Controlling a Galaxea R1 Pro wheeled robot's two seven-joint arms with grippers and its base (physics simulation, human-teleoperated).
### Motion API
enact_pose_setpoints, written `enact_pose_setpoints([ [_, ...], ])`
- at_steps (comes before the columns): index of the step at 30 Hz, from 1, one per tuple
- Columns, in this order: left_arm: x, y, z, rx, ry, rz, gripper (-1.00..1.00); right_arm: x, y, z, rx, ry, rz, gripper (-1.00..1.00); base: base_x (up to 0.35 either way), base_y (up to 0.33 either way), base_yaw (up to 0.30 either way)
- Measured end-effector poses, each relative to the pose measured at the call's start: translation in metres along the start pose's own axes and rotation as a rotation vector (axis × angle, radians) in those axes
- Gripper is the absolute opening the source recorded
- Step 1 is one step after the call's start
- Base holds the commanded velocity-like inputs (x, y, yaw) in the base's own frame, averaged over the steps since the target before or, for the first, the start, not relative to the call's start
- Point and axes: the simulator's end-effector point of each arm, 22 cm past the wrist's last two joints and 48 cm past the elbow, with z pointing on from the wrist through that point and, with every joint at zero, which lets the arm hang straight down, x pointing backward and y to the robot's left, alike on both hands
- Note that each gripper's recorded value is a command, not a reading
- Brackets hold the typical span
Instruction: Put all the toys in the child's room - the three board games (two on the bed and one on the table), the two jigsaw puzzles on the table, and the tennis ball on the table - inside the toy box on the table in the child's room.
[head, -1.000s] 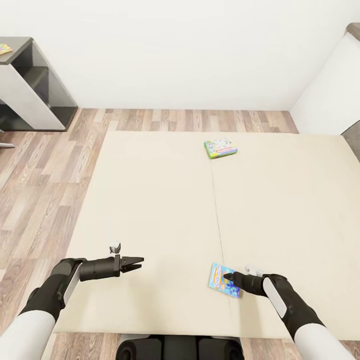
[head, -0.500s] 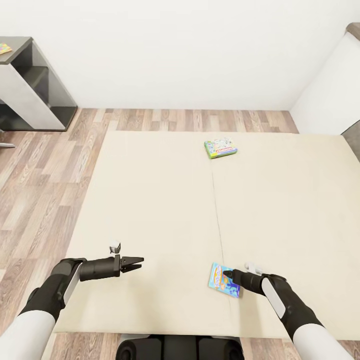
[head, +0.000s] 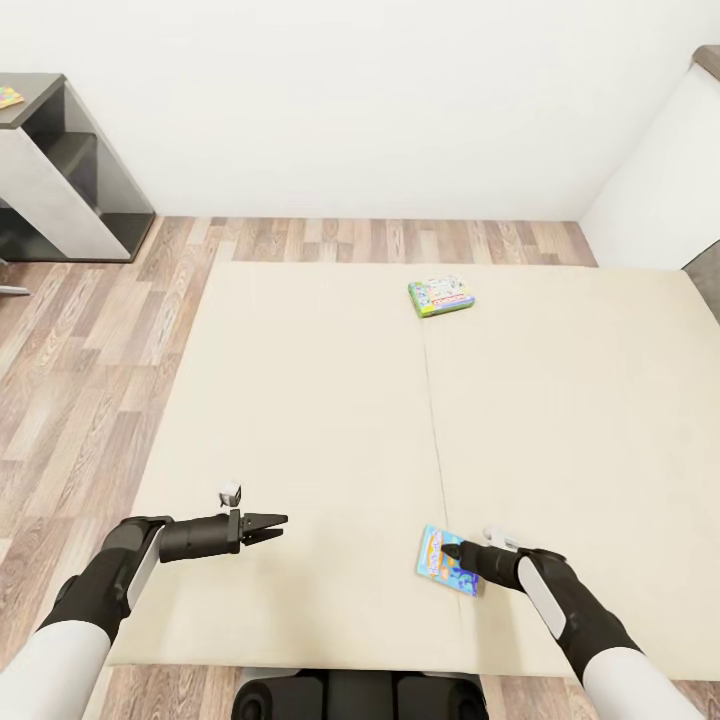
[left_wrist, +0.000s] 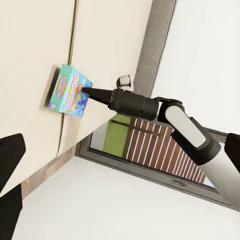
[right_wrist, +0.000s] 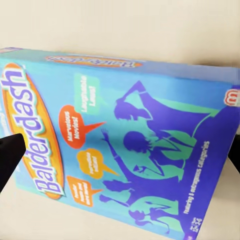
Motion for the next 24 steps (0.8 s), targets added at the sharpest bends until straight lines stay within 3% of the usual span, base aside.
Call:
enact_pose_setpoints([
  [24, 0.0000, 0.0000, 0.0000, 0.000, 0.000, 0.000, 1.00, -0.0009, -0.0018, -0.0009, 0.001, -0.001, 0.001, 1.00, 0.000, 0.000, 0.000],
])
